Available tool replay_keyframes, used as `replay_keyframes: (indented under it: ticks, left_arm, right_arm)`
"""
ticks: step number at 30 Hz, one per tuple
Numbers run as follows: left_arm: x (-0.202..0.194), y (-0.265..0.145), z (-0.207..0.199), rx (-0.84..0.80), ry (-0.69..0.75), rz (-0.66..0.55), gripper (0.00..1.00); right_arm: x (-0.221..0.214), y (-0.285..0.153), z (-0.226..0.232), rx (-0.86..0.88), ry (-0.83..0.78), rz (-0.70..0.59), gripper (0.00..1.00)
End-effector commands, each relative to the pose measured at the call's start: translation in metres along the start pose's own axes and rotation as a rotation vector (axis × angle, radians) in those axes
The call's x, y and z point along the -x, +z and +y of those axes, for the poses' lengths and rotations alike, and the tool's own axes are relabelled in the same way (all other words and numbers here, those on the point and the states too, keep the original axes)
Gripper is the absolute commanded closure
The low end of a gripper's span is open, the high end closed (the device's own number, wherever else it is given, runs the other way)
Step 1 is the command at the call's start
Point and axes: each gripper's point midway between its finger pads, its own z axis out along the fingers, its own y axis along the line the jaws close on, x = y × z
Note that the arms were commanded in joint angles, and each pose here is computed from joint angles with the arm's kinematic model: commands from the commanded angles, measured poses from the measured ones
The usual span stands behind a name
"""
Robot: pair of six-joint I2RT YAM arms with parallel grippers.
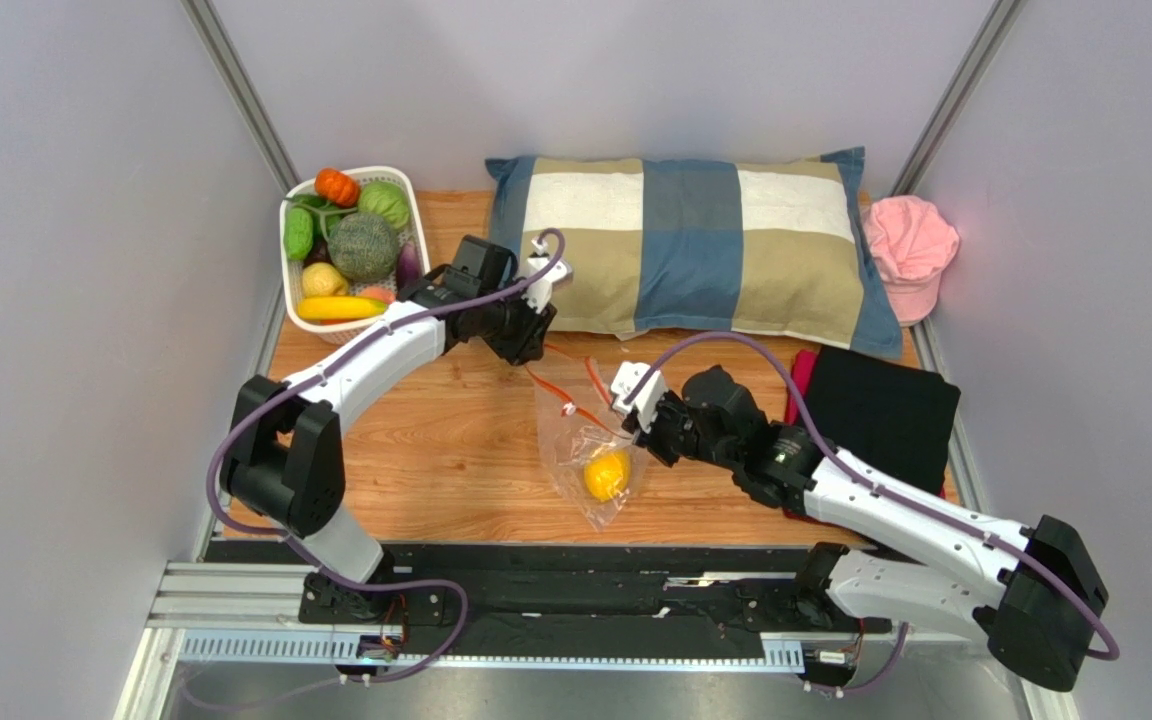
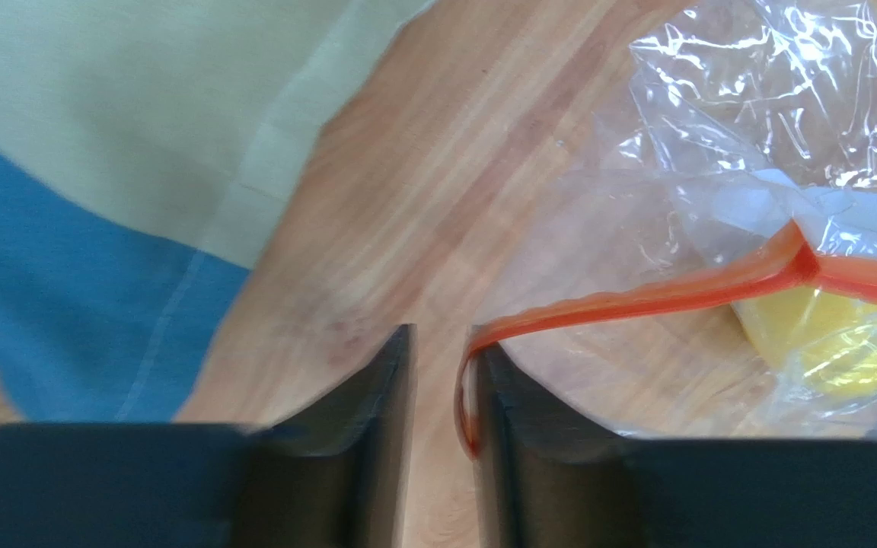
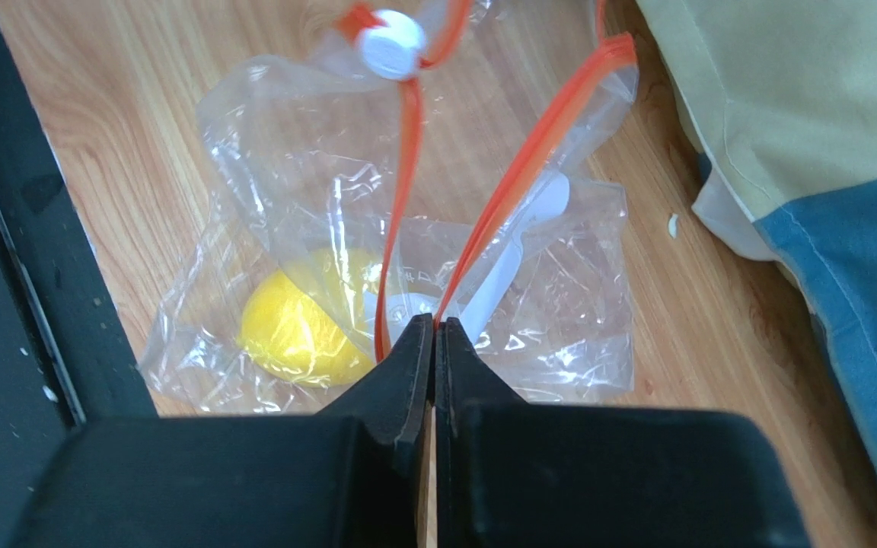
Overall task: Place the food in the zip-top bag and seal the zipper
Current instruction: Open the zipper of the food storage bag at the center of the board, then pick up the fake vegetable from the bin.
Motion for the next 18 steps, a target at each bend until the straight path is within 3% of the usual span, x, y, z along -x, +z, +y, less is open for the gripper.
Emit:
replay_keyframes:
  ticks: [1,2,5,7,11,13,15,16,18]
  left_arm:
    - [0.062,-0.059,0.009,0.052,-0.042,-0.199,0.46]
    - [0.061,-0.069,0.011,0.049,-0.072,-0.202,0.33]
    - [0.074,-0.096,0.018,0.020,-0.202,-0.273,0.13]
    - [0.080,-0.109,0.028,0.042,-0.295,-0.306,0.07]
    - [0.094,-0.141,0.091,0.205,-0.476,-0.416,0.03]
    - [0.094,-0.168,0.143,0.344,-0.561,-0.471,0.02]
    - [0.083,-0.170,0.188,0.448,-0.647,-0.460,0.02]
    - [0.079,-0.196,0.219,0.528,-0.707,-0.498,0.02]
    - [0.062,-0.190,0.254,0.561,-0.796,-0.483,0.05]
  right_arm:
    - [0.024,-0.006,-0.011,-0.078,0.264,0.011,1.00]
    - [0.028,-0.008,-0.012,-0.085,0.291,0.006,1.00]
    - [0.028,-0.007,-0.014,-0.096,0.350,0.016,1.00]
    - [0.028,-0.006,-0.014,-0.104,0.388,0.016,1.00]
    - [0.030,-0.003,-0.016,-0.108,0.424,0.015,1.00]
    - [0.034,-0.002,-0.017,-0.106,0.431,0.007,1.00]
    - [0.035,-0.002,-0.019,-0.113,0.439,0.005,1.00]
    - [0.039,-0.002,-0.020,-0.113,0.437,-0.002,1.00]
    - [0.038,-0.001,-0.023,-0.123,0.442,0.000,1.00]
